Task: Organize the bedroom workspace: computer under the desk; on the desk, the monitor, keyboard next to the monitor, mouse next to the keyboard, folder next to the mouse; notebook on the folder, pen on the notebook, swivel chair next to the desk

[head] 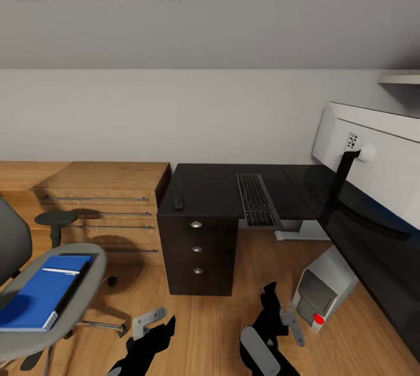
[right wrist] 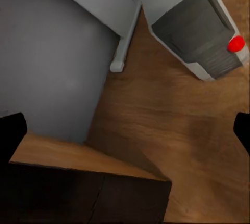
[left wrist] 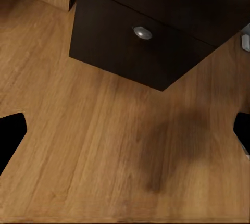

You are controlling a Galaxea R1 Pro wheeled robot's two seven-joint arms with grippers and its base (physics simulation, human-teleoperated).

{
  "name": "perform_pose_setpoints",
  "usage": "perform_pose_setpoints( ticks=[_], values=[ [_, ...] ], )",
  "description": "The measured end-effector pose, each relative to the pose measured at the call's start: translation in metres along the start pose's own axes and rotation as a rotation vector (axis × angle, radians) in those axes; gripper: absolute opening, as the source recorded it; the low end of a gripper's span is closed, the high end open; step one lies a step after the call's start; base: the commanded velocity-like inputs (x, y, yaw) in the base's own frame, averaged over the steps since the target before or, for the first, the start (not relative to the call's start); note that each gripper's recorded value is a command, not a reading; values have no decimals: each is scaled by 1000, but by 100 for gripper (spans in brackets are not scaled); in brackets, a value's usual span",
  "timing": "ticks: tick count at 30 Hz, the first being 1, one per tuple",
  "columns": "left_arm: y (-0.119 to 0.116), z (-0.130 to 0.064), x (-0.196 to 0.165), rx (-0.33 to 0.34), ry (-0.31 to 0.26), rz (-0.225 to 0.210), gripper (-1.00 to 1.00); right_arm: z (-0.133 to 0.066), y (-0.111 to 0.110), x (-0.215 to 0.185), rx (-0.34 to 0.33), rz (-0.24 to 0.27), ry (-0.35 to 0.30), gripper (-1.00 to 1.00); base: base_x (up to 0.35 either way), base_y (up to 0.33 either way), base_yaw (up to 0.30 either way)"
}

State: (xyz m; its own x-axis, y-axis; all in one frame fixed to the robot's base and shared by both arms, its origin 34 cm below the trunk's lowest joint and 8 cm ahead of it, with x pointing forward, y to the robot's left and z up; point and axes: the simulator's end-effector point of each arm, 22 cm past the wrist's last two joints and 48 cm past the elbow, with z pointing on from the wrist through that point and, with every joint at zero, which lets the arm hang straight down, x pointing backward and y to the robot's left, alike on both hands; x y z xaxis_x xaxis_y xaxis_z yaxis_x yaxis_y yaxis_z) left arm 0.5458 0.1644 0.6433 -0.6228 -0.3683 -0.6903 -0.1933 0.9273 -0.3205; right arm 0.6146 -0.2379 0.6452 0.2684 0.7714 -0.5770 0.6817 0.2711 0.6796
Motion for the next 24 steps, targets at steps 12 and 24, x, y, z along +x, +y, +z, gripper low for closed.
perform_pose_setpoints(
  ticks=[12, 24],
  values=[
    [39, -3, 74, -103, 188, 47, 100, -14, -75, 0, 13, -380, 6, 100, 0, 0, 0],
    [84, -22, 130, -208, 294, 107, 100, -27, -125, -19, 64, -584, 30, 100, 0, 0, 0]
  ],
)
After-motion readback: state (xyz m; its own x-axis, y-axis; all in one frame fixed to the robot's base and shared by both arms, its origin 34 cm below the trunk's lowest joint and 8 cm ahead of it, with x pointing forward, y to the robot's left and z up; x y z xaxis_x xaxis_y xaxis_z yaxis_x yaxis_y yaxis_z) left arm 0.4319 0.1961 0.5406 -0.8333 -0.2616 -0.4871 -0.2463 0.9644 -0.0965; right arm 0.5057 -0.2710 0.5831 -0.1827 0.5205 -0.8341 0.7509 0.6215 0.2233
